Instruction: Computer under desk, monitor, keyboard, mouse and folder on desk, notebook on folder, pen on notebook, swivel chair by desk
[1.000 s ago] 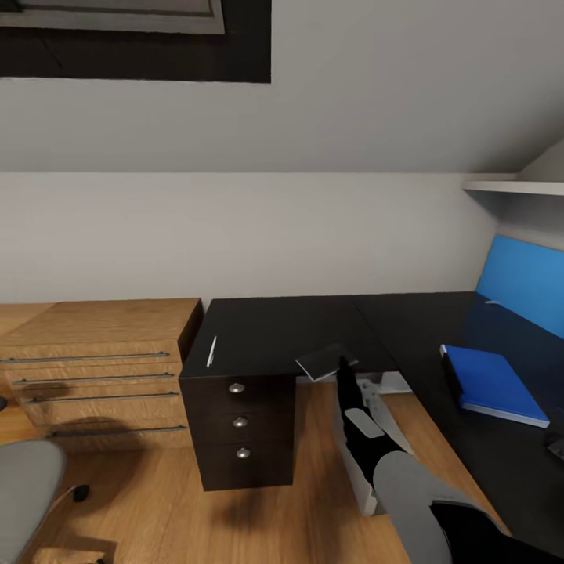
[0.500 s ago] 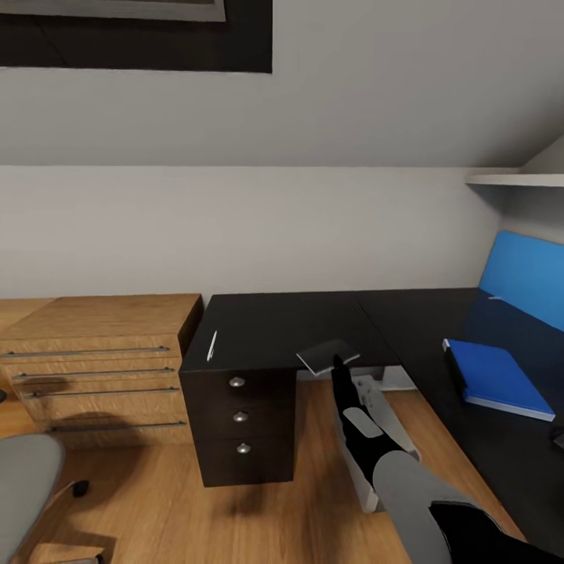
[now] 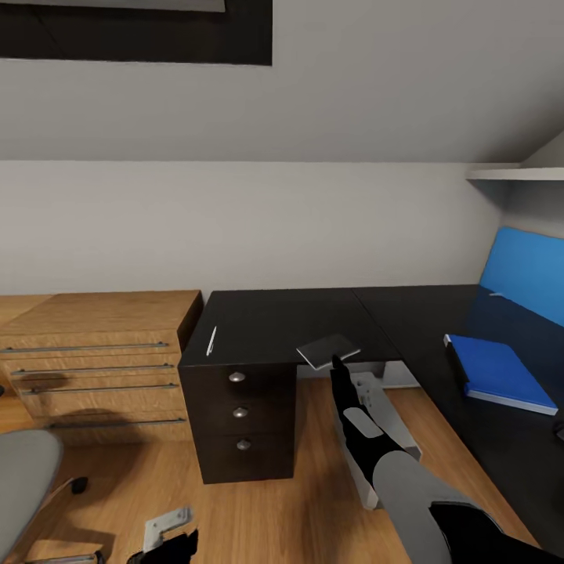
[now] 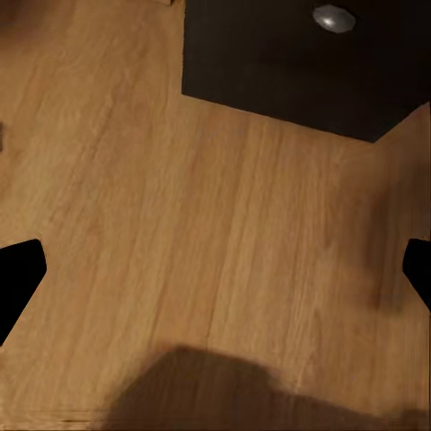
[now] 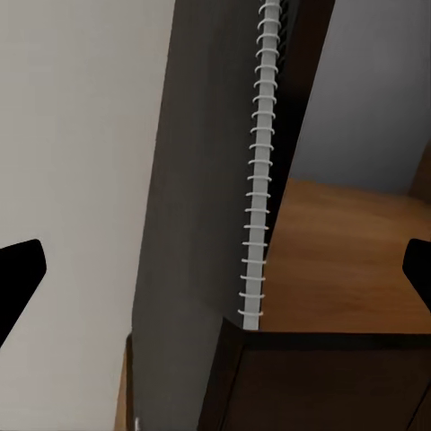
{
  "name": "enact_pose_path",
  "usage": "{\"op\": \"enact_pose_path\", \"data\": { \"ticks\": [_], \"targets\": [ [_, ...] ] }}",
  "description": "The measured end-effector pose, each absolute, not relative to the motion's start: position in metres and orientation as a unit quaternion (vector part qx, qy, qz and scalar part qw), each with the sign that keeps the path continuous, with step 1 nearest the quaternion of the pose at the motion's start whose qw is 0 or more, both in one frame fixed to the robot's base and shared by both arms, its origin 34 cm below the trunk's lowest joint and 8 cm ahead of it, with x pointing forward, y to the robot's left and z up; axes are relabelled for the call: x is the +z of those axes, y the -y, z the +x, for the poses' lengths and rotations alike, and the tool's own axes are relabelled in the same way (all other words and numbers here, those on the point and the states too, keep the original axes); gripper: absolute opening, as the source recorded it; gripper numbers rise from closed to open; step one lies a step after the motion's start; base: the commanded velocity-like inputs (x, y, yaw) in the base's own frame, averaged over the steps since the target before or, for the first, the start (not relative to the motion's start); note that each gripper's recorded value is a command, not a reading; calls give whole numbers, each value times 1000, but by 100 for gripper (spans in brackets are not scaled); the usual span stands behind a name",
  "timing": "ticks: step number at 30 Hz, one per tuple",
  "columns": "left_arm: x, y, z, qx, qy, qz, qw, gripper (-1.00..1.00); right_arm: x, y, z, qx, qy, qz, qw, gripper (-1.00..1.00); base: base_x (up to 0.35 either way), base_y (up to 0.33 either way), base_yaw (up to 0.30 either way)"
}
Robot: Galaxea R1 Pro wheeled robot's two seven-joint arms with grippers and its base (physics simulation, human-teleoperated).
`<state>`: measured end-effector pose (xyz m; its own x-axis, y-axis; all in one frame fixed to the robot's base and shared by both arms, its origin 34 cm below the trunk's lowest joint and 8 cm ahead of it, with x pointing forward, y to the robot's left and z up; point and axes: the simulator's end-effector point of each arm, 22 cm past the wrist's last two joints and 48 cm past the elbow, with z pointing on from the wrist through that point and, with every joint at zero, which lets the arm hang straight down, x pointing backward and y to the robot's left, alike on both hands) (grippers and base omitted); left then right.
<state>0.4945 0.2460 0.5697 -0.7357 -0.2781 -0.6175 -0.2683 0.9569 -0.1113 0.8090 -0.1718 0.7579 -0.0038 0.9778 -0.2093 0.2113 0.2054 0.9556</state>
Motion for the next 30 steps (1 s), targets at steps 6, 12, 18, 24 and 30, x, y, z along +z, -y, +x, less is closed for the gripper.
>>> {"op": "enact_pose_path", "data": {
  "ticks": [6, 12, 18, 24, 30],
  "targets": [
    [536, -244, 448, -5, -955, -135, 265, 100, 753, 168, 808, 390, -598, 498, 492, 100, 0, 0, 0],
    [513, -246, 436, -1, -958, -134, 252, 100, 741, 162, 807, 399, -602, 495, 484, 100, 0, 0, 0],
    [497, -249, 431, 4, -959, -134, 249, 100, 728, 161, 805, 400, -603, 494, 482, 100, 0, 0, 0],
    [490, -252, 432, 7, -956, -137, 258, 100, 723, 160, 804, 403, -602, 492, 482, 100, 0, 0, 0],
    [485, -256, 434, 12, -951, -143, 273, 100, 724, 159, 804, 410, -598, 486, 488, 100, 0, 0, 0]
  ]
}}
